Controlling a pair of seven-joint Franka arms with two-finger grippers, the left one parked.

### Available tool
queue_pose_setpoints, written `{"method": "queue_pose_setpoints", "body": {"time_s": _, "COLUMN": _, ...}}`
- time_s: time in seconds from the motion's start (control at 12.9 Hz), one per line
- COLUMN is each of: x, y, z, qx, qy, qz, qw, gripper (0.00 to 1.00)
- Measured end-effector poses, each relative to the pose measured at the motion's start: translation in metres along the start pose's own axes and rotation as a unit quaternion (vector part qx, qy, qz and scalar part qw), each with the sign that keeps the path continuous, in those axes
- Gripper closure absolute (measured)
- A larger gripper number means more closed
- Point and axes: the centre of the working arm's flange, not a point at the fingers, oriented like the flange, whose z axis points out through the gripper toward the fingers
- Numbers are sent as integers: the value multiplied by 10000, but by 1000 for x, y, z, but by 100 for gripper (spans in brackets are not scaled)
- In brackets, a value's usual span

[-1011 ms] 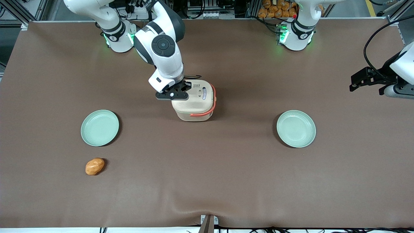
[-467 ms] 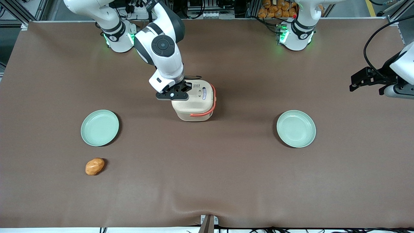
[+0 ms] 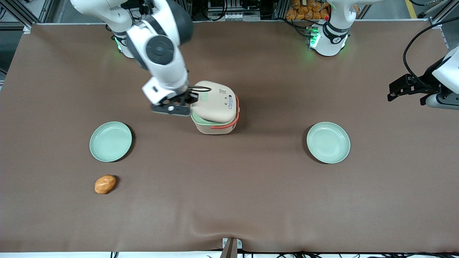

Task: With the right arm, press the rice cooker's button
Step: 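Raise the right gripper and pull it back from the rice cooker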

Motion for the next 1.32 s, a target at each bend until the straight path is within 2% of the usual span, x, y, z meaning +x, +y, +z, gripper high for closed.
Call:
{"method": "queue_pose_setpoints", "body": {"time_s": 0.23, "x": 21, "y": 53, "z": -69, "qx": 61, "qy": 54, "qz": 2, "qw": 10000, "gripper": 51}}
{"method": "queue_pose_setpoints", "body": {"time_s": 0.54, "x": 37, "y": 163, "z": -139, "qx": 192, "qy": 244, "qz": 465, "qw": 9984, "gripper": 5}}
{"method": "queue_pose_setpoints", "body": {"time_s": 0.62, "x": 37, "y": 189, "z": -150, "qx": 197, "qy": 276, "qz": 441, "qw": 9985, "gripper": 0}}
{"method": "queue_pose_setpoints", "body": {"time_s": 0.93, "x": 47, "y": 292, "z": -172, "qx": 226, "qy": 368, "qz": 65, "qw": 9990, "gripper": 0}}
{"method": "queue_pose_setpoints", "body": {"time_s": 1.17, "x": 46, "y": 344, "z": -167, "qx": 464, "qy": 340, "qz": -160, "qw": 9982, "gripper": 0}}
{"method": "queue_pose_setpoints", "body": {"time_s": 1.32, "x": 40, "y": 361, "z": -162, "qx": 516, "qy": 370, "qz": -275, "qw": 9976, "gripper": 0}}
